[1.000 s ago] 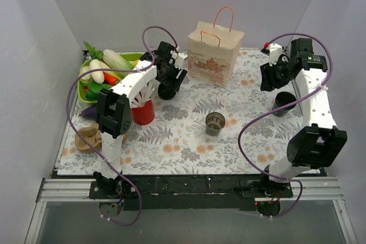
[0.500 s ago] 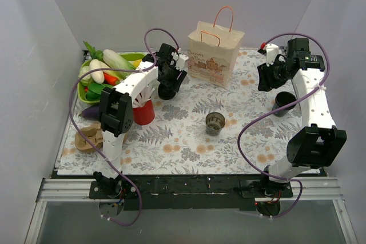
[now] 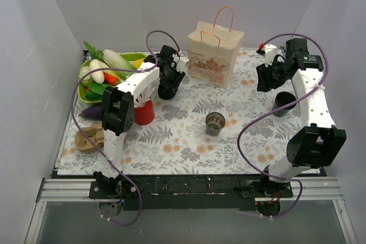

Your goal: Pack the takeout coffee

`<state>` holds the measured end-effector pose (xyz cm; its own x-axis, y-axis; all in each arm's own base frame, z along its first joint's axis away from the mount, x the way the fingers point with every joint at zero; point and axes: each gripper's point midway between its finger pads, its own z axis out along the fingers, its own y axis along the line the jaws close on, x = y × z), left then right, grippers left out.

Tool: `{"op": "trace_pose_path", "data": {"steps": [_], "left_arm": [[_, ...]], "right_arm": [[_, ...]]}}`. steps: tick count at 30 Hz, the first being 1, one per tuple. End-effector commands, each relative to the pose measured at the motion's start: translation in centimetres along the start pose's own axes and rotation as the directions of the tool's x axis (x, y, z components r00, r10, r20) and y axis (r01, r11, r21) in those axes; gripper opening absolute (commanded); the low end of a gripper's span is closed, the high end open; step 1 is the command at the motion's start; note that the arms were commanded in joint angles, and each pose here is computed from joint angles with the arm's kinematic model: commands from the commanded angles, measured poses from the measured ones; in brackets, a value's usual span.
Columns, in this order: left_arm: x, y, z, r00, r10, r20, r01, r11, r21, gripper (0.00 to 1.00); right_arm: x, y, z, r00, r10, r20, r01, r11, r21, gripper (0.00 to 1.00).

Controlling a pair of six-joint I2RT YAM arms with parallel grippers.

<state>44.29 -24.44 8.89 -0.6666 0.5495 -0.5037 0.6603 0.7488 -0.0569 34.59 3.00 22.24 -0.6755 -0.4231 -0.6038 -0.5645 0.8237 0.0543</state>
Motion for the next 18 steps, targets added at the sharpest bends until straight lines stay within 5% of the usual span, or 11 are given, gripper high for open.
{"op": "trace_pose_path", "data": {"steps": [1, 12, 18], "left_arm": [[-0.9, -0.5, -0.9, 0.999, 0.01, 0.032, -0.011, 1.0, 0.017, 0.33], [-1.1, -0.3, -1.3, 0.999, 0.025, 0.03, -0.026, 1.0, 0.009, 0.22], [-1.5, -0.4, -2.1, 0.999, 0.034, 0.035, -0.034, 0.999, 0.014, 0.0]], "right_arm": [[-0.1, 0.0, 0.5, 1.0, -0.013, -0.001, 0.013, 1.0, -0.009, 0.5], [-0.5, 0.0, 0.6, 1.0, -0.023, 0.002, 0.023, 1.0, -0.007, 0.49], [-0.8, 0.4, 0.7, 1.0, -0.03, 0.004, 0.03, 0.999, -0.018, 0.49]]}}
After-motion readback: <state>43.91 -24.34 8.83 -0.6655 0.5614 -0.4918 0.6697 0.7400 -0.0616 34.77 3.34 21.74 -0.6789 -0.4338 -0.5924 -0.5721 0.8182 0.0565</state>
